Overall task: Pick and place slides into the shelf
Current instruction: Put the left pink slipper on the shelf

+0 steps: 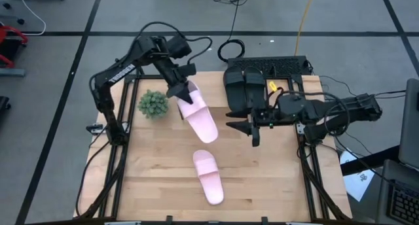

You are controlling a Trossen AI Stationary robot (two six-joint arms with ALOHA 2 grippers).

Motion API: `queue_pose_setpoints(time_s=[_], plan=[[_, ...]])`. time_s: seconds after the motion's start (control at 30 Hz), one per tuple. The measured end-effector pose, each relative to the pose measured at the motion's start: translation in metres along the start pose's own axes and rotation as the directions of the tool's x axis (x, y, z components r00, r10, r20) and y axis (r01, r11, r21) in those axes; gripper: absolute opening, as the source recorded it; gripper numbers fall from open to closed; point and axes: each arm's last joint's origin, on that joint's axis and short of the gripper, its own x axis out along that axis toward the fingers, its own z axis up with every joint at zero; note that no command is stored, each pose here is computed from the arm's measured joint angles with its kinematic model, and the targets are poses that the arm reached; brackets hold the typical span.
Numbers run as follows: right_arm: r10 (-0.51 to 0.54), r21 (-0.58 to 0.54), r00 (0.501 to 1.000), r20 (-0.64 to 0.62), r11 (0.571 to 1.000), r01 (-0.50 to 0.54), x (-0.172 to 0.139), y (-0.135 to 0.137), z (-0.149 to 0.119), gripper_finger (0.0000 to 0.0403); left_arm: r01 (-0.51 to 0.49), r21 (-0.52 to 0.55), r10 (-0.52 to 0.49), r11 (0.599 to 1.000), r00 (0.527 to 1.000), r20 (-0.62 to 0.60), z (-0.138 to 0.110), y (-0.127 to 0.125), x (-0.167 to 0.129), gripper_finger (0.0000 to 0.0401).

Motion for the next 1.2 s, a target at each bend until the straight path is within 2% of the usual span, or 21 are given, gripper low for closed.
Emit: queue_pose_setpoints(time_s=[0.2,0.5,0.83,1.03,1.2], plan=[[-0.032,-0.016,0.999,-0.029,0.999,0.031,0.012,-0.006,-0.007,0.016,0.037,-0.027,-0.038,0.999,0.999,-0.029,0.0,-0.012,0.012,0.0],[-0.065,-0.212,0.996,-0.056,0.976,0.052,0.028,-0.012,-0.016,0.0183,0.171,-0.01,-0.17,0.985,0.985,0.029,0.011,-0.021,0.018,0.0],[-0.158,-0.375,0.986,0.051,0.912,0.166,0.018,-0.002,-0.008,0.0228,0.179,-0.027,-0.177,0.983,0.982,0.067,0.017,-0.021,0.017,0.0],[-0.255,-0.453,0.964,0.078,0.852,0.262,0.019,0.0,-0.01,0.0254,0.183,-0.022,-0.18,0.983,0.979,0.096,0.021,-0.021,0.016,0.0],[-0.256,-0.452,0.96,0.112,0.848,0.279,0.018,0.002,-0.008,0.0262,0.178,-0.026,-0.175,0.984,0.979,0.103,0.021,-0.019,0.014,0.0]])
